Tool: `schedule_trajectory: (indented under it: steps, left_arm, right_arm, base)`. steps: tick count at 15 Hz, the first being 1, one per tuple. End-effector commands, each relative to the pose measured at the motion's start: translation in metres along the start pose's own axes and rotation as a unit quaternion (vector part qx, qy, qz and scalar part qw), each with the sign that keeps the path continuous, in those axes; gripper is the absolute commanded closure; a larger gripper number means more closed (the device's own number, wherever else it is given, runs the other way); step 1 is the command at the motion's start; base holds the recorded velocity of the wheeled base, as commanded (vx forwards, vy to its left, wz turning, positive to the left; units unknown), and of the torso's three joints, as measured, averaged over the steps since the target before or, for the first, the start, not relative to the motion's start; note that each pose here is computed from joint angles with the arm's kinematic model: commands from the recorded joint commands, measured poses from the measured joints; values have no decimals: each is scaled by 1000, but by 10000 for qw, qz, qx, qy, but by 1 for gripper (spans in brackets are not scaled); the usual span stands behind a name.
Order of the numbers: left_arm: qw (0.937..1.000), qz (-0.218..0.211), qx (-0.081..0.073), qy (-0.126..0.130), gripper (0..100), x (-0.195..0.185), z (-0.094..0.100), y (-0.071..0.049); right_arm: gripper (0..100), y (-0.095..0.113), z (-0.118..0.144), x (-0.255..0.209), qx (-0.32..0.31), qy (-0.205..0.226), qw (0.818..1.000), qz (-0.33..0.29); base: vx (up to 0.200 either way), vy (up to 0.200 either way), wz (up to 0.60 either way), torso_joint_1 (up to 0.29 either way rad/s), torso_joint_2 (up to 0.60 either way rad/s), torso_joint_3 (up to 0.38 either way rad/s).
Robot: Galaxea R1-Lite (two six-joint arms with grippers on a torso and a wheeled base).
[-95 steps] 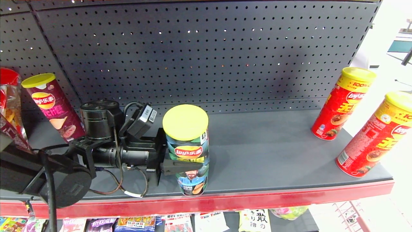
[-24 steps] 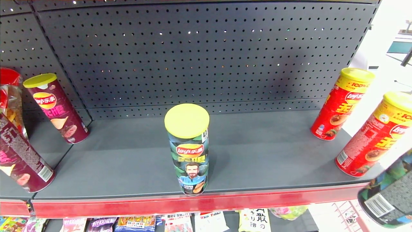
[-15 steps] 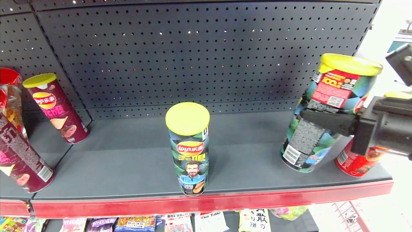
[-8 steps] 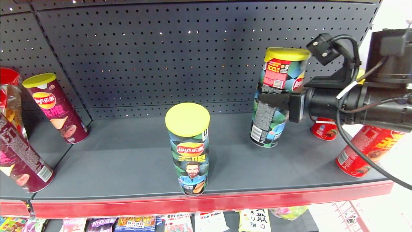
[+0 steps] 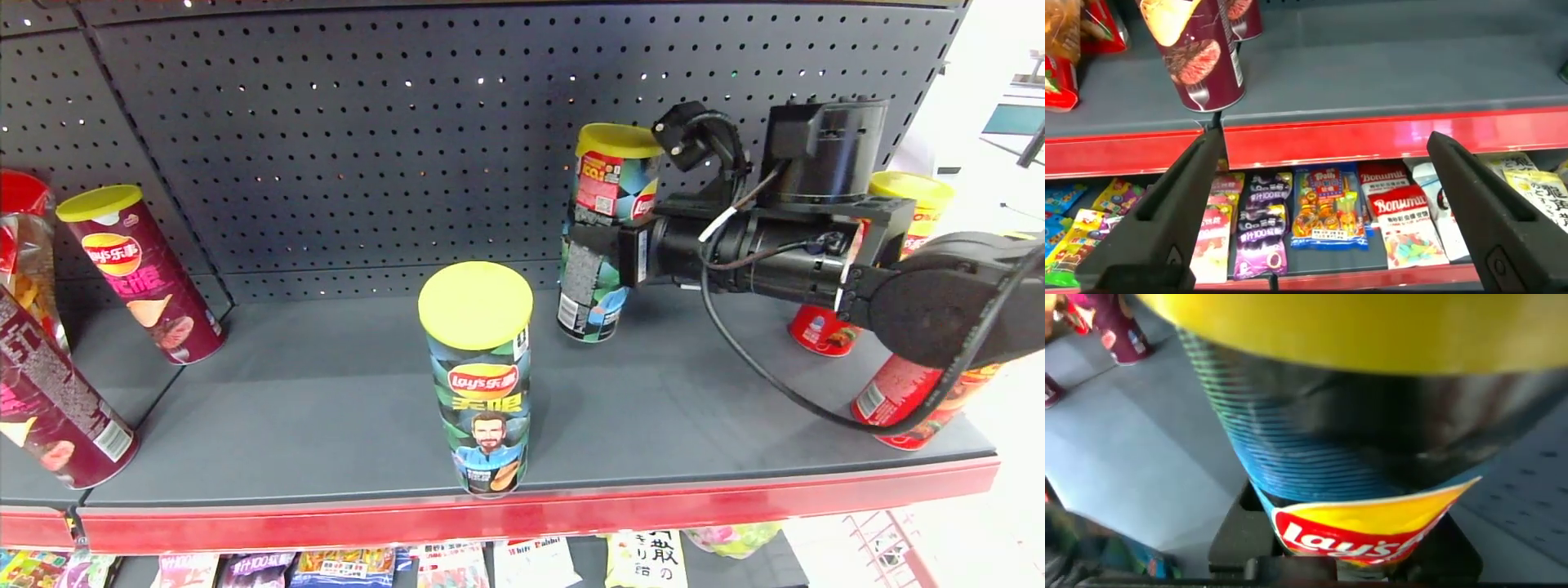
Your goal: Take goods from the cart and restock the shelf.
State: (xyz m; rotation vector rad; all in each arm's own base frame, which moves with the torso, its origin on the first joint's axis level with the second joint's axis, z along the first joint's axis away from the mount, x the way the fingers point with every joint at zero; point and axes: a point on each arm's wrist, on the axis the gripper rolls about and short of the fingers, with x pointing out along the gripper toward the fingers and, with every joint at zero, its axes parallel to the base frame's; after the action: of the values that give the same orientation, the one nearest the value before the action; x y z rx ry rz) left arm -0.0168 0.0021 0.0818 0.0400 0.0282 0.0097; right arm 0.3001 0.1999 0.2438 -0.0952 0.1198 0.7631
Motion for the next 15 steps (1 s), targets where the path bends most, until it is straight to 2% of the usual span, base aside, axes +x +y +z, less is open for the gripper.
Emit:
schedule_trajectory:
  steps: [1,9,15]
  left_arm:
    - [10000,25,-1,6,0,0,0,0]
    - [10000,40,0,22,0,0,0,0]
    - [10000,32,0,22,0,0,0,0]
  right_arm:
    - [100,9,-12,13,11,161,9998,154]
    - [100,16,-19,44,-52,70,9991,408]
    - [100,29,-13,67,-101,-126,9982,577]
  base:
    - [0,0,0,0,0,0]
    - [0,0,0,0,0,0]
    - [0,0,0,0,0,0]
